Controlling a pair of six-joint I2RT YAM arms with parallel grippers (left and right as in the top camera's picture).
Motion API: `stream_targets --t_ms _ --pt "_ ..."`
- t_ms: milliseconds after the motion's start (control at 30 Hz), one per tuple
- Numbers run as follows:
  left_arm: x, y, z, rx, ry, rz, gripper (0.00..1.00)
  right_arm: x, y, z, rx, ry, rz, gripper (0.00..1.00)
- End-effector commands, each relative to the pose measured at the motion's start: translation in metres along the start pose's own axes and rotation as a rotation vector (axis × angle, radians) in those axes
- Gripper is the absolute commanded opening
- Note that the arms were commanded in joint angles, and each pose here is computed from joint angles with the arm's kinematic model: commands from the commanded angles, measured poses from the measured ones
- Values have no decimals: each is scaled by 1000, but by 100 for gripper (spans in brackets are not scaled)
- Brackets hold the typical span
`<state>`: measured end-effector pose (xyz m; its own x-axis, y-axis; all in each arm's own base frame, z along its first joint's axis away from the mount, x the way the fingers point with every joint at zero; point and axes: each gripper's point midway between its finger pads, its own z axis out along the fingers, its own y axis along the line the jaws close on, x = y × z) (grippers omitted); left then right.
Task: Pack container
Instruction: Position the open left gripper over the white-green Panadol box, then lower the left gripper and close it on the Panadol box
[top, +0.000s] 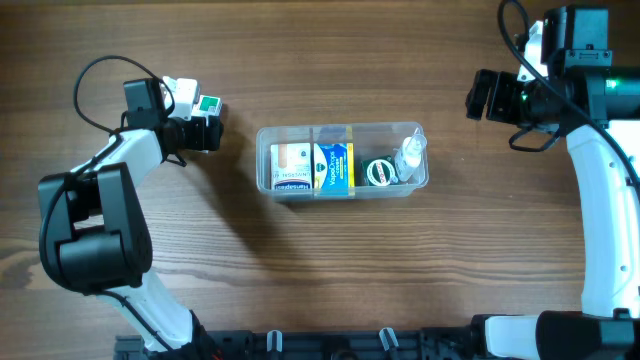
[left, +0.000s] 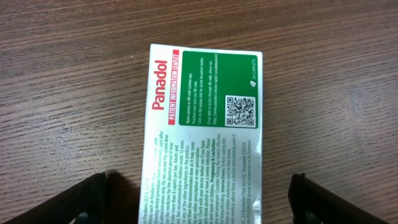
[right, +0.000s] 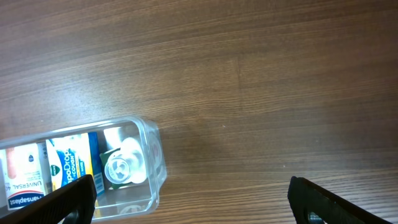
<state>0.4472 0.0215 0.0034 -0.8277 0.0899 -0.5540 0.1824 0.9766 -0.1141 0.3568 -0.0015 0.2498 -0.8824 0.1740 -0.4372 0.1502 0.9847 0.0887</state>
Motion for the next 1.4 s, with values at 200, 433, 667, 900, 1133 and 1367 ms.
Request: stream_targets --t_ms 200,433,667,900,1133,1367 --pt "37 12 8 -63 109 -24 86 -5 1 -7 -3 -26 2 100" --pt "33 13 8 -67 90 -20 69 -5 1 -7 -2 -25 3 100" --pt "25 12 4 -64 63 -13 66 -5 1 -7 -3 -26 3 100" --pt "-11 5 -27 -52 -45 13 55 -5 1 -7 -3 -26 2 100" --pt "-46 -15 -68 -40 -157 63 54 -5 1 -7 -3 -26 3 100" --pt "-78 -68 -108 7 -265 172 57 -5 1 -7 -3 -26 2 100"
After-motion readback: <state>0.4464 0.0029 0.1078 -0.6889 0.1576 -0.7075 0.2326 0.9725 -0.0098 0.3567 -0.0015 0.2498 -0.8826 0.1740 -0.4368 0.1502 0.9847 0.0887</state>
